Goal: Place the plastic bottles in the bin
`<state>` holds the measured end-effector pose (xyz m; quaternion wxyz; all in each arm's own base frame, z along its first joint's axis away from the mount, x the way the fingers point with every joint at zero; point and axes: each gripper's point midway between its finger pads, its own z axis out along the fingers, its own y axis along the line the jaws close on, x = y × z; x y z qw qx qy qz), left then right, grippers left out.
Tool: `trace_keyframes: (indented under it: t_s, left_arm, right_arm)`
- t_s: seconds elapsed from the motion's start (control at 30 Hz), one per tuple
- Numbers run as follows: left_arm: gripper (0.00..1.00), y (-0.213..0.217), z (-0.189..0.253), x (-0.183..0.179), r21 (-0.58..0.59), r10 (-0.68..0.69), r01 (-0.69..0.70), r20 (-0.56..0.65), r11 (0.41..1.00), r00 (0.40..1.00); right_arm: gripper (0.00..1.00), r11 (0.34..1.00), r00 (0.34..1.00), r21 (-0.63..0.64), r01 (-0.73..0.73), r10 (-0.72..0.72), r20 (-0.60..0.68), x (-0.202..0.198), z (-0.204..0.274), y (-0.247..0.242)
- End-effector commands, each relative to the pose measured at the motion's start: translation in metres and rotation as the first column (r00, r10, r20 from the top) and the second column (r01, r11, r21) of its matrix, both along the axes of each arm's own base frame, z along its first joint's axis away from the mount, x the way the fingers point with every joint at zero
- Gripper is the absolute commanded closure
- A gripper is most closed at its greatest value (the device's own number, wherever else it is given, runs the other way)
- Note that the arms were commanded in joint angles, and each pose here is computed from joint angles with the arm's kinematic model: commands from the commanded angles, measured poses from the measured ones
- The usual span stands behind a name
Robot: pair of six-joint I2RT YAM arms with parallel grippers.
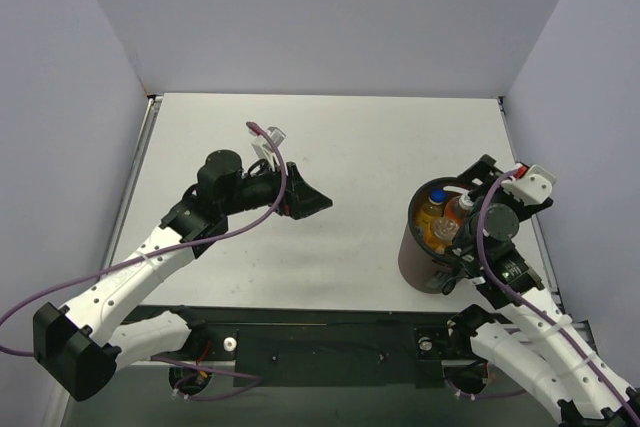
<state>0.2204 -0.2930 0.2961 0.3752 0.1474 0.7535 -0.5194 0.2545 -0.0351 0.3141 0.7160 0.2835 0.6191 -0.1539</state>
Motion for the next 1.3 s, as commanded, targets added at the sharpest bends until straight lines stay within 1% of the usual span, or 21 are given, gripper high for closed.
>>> trace_keyframes:
  t_s: [0.0,0.1,0.17,0.2,0.23,0.27,0.3,0.33,0.4,0.43,0.47,0.5,0.53,0.57,0.6,0.67,0.8,0.93,1.03,1.27]
  left_arm:
    - [0.05,-0.003,0.015,0.002,-0.041,-0.014,0.016,0.042,0.999,0.999]
    - [0.05,-0.002,0.016,0.004,-0.033,-0.004,0.006,0.055,0.999,0.998]
    - [0.05,0.002,0.015,0.007,-0.008,0.015,-0.014,0.063,1.0,0.998]
    - [0.05,0.005,0.016,0.006,0.003,0.024,-0.024,0.062,1.0,0.998]
    - [0.05,0.007,0.016,0.008,0.015,0.032,-0.033,0.076,0.999,0.997]
    - [0.05,0.011,0.018,0.007,0.026,0.04,-0.043,0.077,0.999,0.996]
    - [0.05,0.015,0.017,0.011,0.041,0.063,-0.067,0.092,0.997,0.994]
    - [0.05,0.019,0.018,0.01,0.052,0.075,-0.08,0.093,0.995,0.993]
    - [0.05,0.032,0.016,0.017,0.09,0.13,-0.14,0.113,0.986,0.985]
    - [0.05,0.037,0.014,0.015,0.107,0.142,-0.153,0.108,0.982,0.984]
    - [0.05,0.043,0.013,0.02,0.123,0.173,-0.187,0.119,0.975,0.978]
    - [0.05,0.049,0.01,0.018,0.144,0.186,-0.2,0.11,0.969,0.976]
    - [0.05,0.056,0.01,0.023,0.156,0.219,-0.237,0.121,0.959,0.968]
    - [0.05,0.062,0.008,0.021,0.171,0.234,-0.251,0.115,0.953,0.965]
    - [0.05,0.068,0.007,0.024,0.182,0.257,-0.275,0.119,0.944,0.959]
    - [0.05,0.08,0.004,0.024,0.205,0.291,-0.311,0.121,0.928,0.949]
    - [0.05,0.105,-0.007,0.021,0.273,0.356,-0.374,0.115,0.886,0.927]
    - [0.05,0.127,-0.017,0.016,0.325,0.406,-0.422,0.12,0.846,0.906]
    - [0.05,0.139,-0.022,0.015,0.347,0.442,-0.457,0.127,0.819,0.888]
    - [0.05,0.148,-0.026,0.016,0.35,0.47,-0.485,0.134,0.801,0.872]
  right_arm:
    - [0.15,0.999,0.999,0.045,0.0,-0.002,0.042,-0.007,0.031,-0.004]
    - [0.13,0.998,0.999,0.062,0.005,-0.009,0.051,-0.016,0.055,-0.01]
    - [0.11,0.998,0.999,0.055,-0.017,0.015,0.036,-0.02,0.072,-0.01]
    - [0.11,0.999,0.999,0.046,-0.029,0.028,0.016,-0.026,0.085,-0.012]
    - [0.11,0.998,0.998,0.025,-0.061,0.062,-0.03,-0.021,0.083,-0.006]
    - [0.11,0.996,0.995,0.017,-0.083,0.083,-0.053,-0.026,0.096,-0.007]
    - [0.11,0.993,0.988,0.007,-0.122,0.122,-0.098,-0.019,0.094,0.002]
    - [0.11,0.989,0.981,0.004,-0.146,0.145,-0.128,-0.024,0.103,0.002]
    - [0.11,0.975,0.953,0.0,-0.221,0.216,-0.212,-0.012,0.102,0.02]
    - [0.11,0.96,0.935,0.02,-0.281,0.278,-0.219,-0.009,0.103,0.031]
    - [0.11,0.94,0.904,0.029,-0.34,0.335,-0.265,-0.004,0.099,0.043]
    - [0.11,0.93,0.885,0.038,-0.366,0.361,-0.295,-0.005,0.096,0.048]
    - [0.11,0.906,0.854,0.058,-0.419,0.415,-0.314,0.002,0.095,0.062]
    - [0.11,0.894,0.838,0.075,-0.442,0.441,-0.322,0.001,0.096,0.067]
    - [0.11,0.871,0.803,0.096,-0.482,0.483,-0.349,0.007,0.089,0.08]
    - [0.1,0.839,0.756,0.134,-0.527,0.535,-0.377,0.011,0.082,0.096]
    - [0.07,0.831,0.72,0.167,-0.531,0.546,-0.429,0.022,0.065,0.108]
    - [0.06,0.841,0.712,0.168,-0.514,0.527,-0.464,0.026,0.053,0.109]
    - [0.05,0.853,0.72,0.155,-0.499,0.507,-0.474,0.027,0.049,0.105]
    - [0.05,0.874,0.739,0.129,-0.468,0.467,-0.485,0.026,0.043,0.096]
